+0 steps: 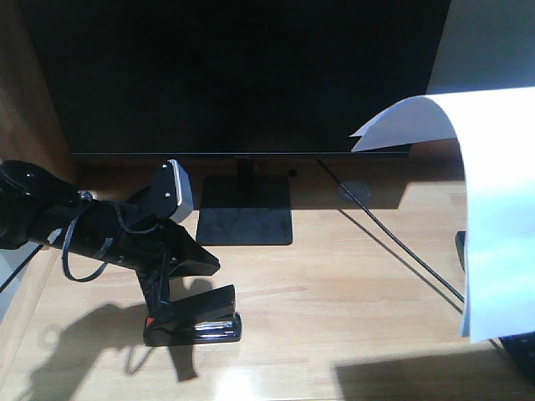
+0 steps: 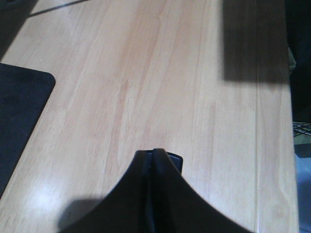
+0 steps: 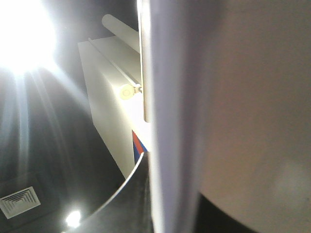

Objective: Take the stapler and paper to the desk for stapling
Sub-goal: 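Set the stapler down on the desk in front of the monitor stand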

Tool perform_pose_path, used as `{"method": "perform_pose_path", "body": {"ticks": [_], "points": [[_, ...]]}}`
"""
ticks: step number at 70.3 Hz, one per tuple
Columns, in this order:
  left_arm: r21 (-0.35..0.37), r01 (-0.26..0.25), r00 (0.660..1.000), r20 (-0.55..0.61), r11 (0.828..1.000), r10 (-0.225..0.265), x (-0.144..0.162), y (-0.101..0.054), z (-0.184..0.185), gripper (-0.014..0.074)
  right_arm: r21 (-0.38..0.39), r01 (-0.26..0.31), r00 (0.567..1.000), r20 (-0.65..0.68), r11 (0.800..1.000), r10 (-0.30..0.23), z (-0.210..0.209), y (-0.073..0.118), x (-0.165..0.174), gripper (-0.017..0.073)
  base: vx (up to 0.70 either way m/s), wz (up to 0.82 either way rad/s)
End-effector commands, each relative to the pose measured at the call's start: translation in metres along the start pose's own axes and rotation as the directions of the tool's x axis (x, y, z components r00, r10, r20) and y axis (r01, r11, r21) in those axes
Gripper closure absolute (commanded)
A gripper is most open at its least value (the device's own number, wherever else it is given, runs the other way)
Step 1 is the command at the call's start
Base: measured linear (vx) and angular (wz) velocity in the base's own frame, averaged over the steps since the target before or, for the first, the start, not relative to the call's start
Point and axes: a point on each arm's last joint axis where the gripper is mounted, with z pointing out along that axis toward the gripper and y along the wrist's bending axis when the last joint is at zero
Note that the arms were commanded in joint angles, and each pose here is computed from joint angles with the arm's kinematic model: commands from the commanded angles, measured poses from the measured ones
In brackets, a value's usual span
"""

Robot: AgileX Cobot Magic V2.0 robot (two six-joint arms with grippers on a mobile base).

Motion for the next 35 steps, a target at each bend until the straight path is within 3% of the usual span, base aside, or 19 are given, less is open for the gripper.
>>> {"method": "perform_pose_path", "body": {"ticks": [1, 24, 35], "points": [[-0.015, 0.013, 0.999, 0.05, 1.0, -0.013, -0.013, 0.001, -0.002, 0.0601, -0.064, 0.015, 1.0, 0.013, 0.998, -0.014, 0.006, 0.009, -0.003, 0.0565, 0.0, 0.0], [0.04, 0.062, 0.998, 0.003, 0.997, -0.062, 0.004, 0.005, 0.022, 0.0601, -0.064, 0.015, 1.0, 0.012, 0.998, -0.014, 0.006, 0.009, -0.003, 0.0565, 0.0, 0.0], [0.041, 0.062, 0.998, 0.0, 0.997, -0.062, 0.005, 0.005, 0.023, 0.06, -0.064, 0.015, 1.0, 0.012, 0.998, -0.014, 0.006, 0.009, -0.003, 0.0565, 0.0, 0.0]]}}
